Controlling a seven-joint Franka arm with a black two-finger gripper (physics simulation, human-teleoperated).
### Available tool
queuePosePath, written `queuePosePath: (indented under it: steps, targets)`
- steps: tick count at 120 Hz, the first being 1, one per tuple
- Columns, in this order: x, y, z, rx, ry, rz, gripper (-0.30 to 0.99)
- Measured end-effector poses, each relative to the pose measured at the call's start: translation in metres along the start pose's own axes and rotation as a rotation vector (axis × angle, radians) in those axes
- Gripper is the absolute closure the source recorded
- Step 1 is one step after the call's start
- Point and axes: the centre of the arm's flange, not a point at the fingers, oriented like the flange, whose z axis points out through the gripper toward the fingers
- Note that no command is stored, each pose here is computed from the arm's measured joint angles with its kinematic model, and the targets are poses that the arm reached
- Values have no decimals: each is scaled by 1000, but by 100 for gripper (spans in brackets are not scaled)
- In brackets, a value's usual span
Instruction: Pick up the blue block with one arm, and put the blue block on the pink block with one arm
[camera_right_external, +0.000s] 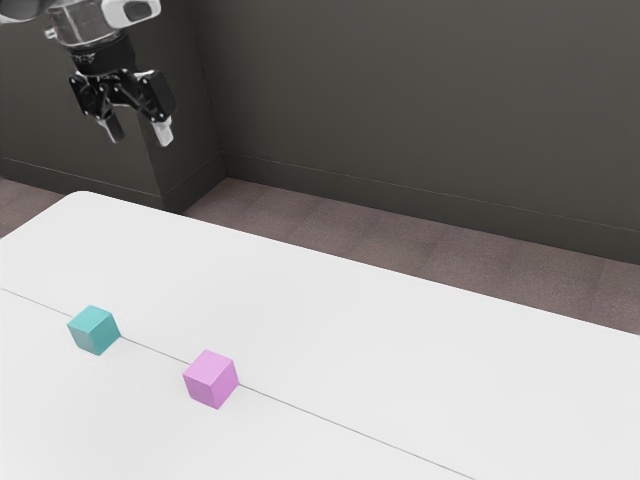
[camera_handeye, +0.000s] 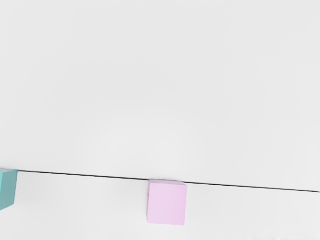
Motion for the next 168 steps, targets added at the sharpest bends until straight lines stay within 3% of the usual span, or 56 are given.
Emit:
queuePosePath:
  steps: [15,23,30,45,68,80,97,132,168]
  targets:
    - [0,0,18,-8,-31,-9,2]
    - [-5,-25,77,-23,-105,-65,2]
    - [-26,-46,125,-1,-124,-101,3]
    - [-48,-113,210,57,-58,-169,3]
    - [-99,-188,277,119,97,-161,4]
    - [-112,-210,294,148,146,-110,4]
    - [-118,-234,316,175,160,-31,5]
    - [-137,-268,354,166,66,125,7]
    - [-122,-248,374,141,97,249,7]
